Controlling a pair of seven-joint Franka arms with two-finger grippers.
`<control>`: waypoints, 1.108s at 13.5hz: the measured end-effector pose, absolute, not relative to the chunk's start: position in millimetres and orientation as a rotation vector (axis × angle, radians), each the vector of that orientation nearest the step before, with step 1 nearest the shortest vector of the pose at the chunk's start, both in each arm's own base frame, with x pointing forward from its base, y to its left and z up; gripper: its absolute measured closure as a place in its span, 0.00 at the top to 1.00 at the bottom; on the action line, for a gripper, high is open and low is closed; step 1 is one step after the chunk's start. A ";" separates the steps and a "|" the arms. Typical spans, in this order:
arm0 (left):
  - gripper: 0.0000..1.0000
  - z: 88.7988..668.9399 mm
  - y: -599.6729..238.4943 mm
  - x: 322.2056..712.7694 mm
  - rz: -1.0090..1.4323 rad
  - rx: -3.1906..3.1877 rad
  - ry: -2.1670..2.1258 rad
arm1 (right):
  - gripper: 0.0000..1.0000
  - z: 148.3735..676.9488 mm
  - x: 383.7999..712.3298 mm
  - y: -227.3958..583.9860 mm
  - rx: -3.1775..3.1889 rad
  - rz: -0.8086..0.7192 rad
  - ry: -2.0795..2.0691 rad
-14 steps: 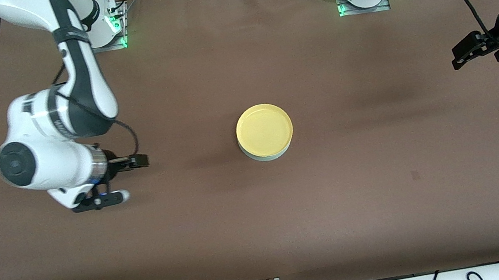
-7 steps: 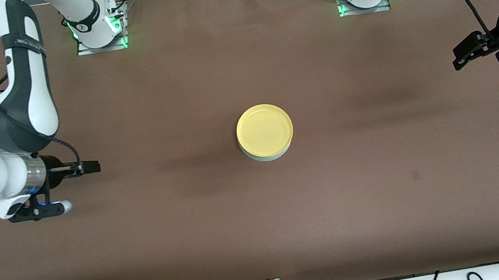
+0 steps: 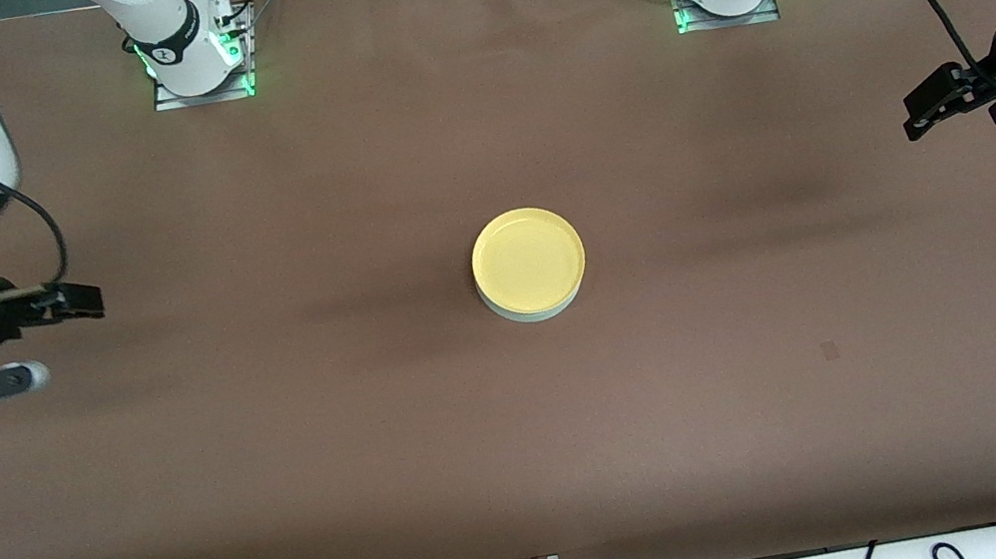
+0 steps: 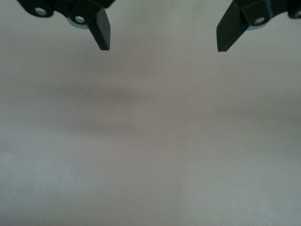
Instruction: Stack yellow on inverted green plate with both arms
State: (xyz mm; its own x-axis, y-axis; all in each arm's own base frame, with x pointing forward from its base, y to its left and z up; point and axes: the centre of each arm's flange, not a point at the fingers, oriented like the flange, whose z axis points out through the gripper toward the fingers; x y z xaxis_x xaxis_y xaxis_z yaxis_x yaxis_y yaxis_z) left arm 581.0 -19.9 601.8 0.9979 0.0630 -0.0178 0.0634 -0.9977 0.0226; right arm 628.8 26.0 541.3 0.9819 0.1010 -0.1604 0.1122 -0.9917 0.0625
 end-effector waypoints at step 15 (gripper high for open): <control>1.00 601.8 -25.3 581.0 -0.027 3.117 0.084 | 1.00 613.0 550.8 -5.4 3.111 -0.220 0.068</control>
